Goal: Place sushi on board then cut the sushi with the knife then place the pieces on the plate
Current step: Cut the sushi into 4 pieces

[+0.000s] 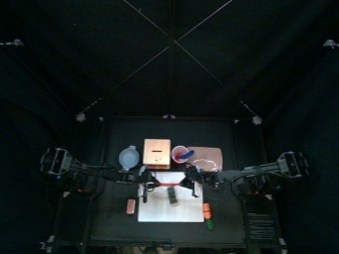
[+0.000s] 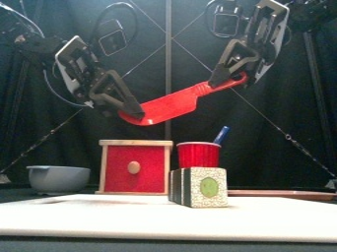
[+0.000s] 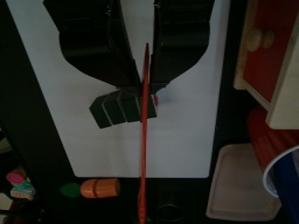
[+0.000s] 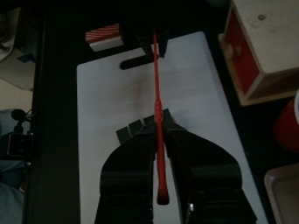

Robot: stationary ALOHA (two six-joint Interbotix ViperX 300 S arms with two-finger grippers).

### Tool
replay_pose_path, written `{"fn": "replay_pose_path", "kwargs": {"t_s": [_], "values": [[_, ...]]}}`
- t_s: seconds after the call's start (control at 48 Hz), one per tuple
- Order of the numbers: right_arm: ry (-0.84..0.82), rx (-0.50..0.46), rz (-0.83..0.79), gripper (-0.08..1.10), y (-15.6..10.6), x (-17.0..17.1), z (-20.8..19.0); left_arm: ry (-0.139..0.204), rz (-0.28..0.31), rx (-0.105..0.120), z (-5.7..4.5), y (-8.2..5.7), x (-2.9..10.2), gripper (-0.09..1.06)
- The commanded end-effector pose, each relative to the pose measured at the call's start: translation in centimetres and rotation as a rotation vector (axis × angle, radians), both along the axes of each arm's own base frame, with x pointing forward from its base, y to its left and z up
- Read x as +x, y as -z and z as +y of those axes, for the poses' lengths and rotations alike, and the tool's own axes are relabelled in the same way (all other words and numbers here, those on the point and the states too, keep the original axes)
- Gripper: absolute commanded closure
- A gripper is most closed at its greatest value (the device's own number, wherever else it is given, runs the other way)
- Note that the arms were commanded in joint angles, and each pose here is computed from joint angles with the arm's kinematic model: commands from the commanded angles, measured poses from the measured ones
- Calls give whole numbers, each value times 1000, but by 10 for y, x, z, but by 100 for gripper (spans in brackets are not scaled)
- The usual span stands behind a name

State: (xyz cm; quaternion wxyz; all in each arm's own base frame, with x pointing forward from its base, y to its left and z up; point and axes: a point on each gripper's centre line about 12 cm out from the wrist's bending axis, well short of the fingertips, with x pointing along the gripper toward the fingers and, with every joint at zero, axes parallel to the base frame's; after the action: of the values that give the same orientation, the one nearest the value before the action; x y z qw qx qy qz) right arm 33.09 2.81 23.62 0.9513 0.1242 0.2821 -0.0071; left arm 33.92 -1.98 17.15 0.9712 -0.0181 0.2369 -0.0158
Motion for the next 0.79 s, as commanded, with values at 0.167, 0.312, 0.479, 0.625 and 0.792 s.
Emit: {"fn": "replay_pose_path", "kwargs": {"t_s": [0.167, 0.312, 0.479, 0.625, 0.792], "values": [[14, 25, -5, 54, -3, -2, 0, 3, -37, -3, -1, -12, 6, 40], [24, 35, 29, 54, 5, -5, -1, 19, -25, -12, -9, -10, 5, 40], [40, 42, 114, 54, 22, -6, -2, 27, -9, -40, -20, -6, 6, 40], [39, 29, 150, 54, 31, -1, -2, 26, 7, -57, -26, 0, 11, 40], [41, 30, 154, 54, 31, 2, -2, 36, 20, -55, -31, 5, 23, 40]]}}
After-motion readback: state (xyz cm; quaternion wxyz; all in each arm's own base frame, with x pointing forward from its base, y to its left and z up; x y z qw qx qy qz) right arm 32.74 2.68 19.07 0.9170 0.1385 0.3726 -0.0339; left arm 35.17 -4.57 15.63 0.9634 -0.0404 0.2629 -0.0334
